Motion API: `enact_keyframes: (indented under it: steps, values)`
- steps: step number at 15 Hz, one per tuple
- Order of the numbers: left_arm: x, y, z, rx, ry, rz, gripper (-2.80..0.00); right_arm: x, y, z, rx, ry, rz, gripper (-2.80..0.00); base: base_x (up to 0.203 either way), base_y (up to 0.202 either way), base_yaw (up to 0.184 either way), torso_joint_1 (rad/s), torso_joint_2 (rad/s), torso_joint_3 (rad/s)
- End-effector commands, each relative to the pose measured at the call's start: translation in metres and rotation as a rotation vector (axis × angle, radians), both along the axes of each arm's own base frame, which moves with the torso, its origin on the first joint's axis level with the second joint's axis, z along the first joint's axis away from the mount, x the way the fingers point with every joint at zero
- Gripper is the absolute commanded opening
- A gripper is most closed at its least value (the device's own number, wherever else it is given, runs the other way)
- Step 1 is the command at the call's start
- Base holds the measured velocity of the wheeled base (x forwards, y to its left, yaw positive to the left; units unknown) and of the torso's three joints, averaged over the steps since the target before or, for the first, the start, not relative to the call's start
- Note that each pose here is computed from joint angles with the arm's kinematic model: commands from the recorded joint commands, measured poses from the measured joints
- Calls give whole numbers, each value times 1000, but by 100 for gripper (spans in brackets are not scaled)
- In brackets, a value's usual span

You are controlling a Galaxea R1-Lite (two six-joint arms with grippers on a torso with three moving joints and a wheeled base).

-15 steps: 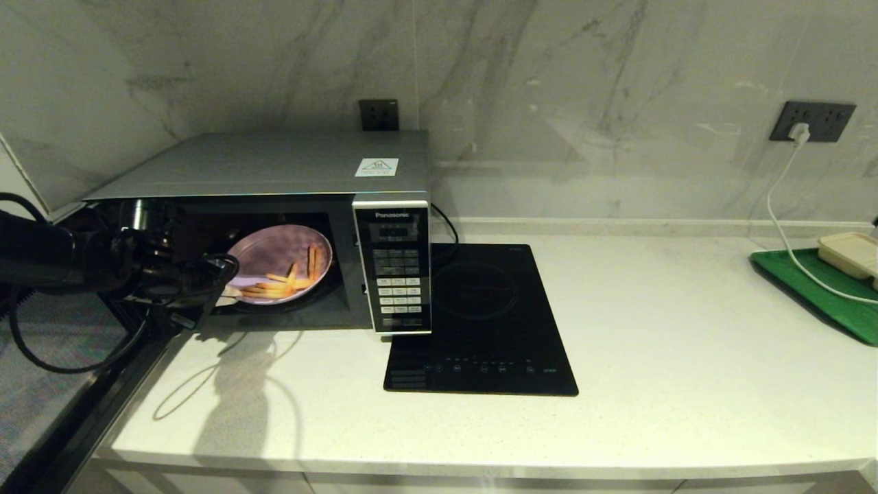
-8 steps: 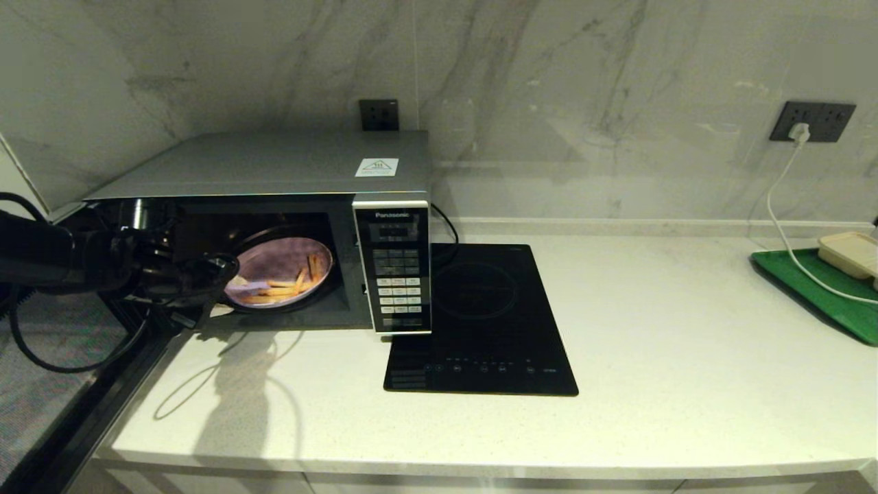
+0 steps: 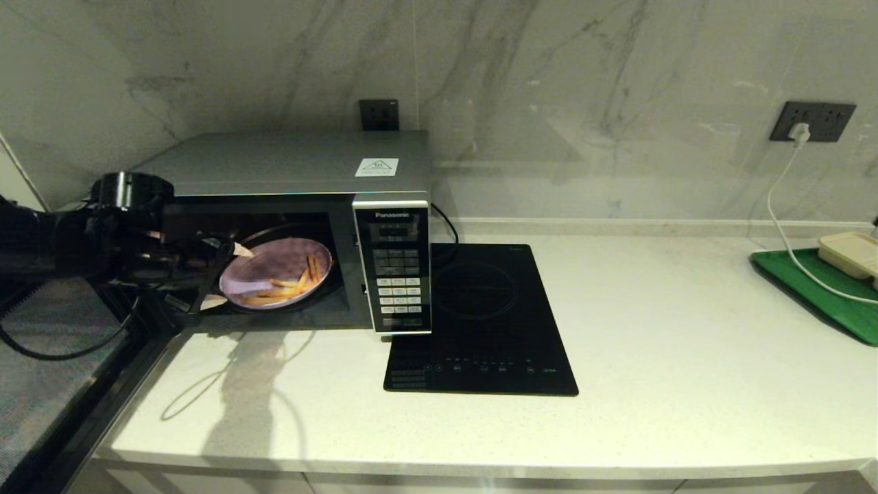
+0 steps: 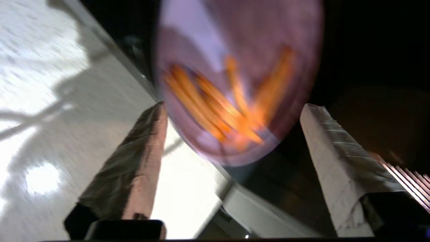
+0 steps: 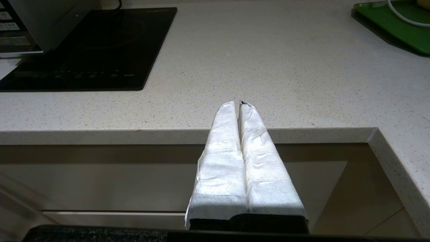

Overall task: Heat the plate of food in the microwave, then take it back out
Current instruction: Put the plate in the microwave oven, then close the microwave oven

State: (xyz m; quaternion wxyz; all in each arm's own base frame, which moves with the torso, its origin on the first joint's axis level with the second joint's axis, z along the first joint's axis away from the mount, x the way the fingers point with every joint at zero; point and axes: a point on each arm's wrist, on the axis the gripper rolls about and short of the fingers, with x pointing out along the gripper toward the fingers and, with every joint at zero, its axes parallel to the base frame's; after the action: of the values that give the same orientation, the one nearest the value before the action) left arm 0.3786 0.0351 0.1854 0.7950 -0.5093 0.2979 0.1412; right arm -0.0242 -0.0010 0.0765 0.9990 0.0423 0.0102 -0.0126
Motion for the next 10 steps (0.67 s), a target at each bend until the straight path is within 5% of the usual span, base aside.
enact_keyframes:
  steps: [1, 2, 3, 10]
  values:
    - [-28, -14, 38, 3, -81, -31, 0, 0, 0, 0, 1, 0, 0, -280, 0, 0, 0, 0, 0, 0]
    - [-39, -21, 48, 4, -87, -49, 0, 0, 0, 0, -1, 0, 0, -280, 0, 0, 0, 0, 0, 0]
    - [-52, -28, 53, 6, -76, -71, -280, 0, 0, 0, 0, 0, 0, -280, 0, 0, 0, 0, 0, 0]
    - [-137, -51, 46, 31, -20, -178, -280, 0, 0, 0, 0, 0, 0, -280, 0, 0, 0, 0, 0, 0]
